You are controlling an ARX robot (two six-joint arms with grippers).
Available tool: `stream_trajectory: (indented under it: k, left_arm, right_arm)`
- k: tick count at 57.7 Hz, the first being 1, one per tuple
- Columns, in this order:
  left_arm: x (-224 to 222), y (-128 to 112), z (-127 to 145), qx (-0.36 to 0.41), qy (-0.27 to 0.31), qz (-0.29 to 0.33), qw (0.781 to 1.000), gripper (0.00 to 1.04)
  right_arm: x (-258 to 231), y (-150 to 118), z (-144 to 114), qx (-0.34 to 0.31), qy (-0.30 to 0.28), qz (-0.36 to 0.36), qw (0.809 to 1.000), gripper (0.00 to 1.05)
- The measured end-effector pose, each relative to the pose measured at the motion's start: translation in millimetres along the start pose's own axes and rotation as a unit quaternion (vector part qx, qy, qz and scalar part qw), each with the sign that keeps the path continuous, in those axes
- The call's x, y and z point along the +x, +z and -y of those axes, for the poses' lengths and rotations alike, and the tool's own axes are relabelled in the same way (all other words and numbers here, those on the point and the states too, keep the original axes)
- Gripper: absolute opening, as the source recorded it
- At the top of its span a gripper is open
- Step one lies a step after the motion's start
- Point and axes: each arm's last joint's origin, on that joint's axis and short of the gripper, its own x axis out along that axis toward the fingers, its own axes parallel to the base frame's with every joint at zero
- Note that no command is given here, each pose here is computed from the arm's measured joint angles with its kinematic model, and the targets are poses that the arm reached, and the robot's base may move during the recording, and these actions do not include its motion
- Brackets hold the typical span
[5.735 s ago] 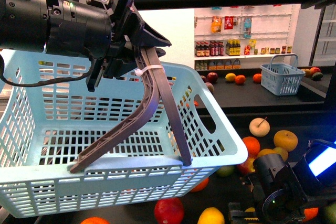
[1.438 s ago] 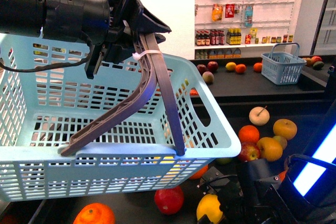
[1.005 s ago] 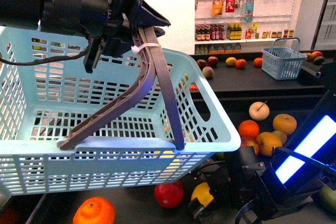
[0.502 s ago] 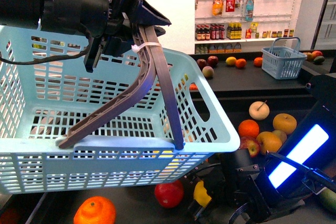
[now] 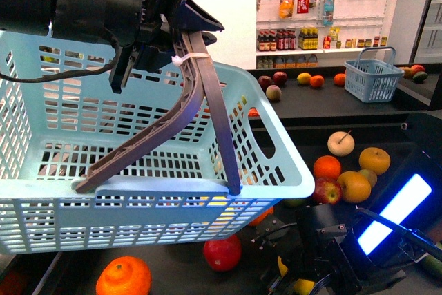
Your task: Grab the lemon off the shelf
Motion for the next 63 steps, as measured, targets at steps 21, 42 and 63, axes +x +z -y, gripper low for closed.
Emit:
stream_trajectory:
  k: [21, 42, 63]
  left_arm:
    - [0.0, 0.0, 0.0, 0.001, 0.000, 0.000, 1.000, 0.12]
    - [0.0, 0.0, 0.0, 0.001, 0.000, 0.000, 1.000, 0.12]
    - [0.1, -0.1, 0.1, 0.001, -0.001, -0.001, 1.000, 0.12]
  right_arm:
    - [-12.6, -9.7, 11.9, 0.010, 0.003, -0.023, 1.000, 0.71]
    - [-99.2, 11.0, 105.7, 0.130, -0.090, 0.048, 0.986, 0.71]
    - [-235.7, 73.2, 168.7, 0.237, -0.105, 0.186, 0.948, 0.71]
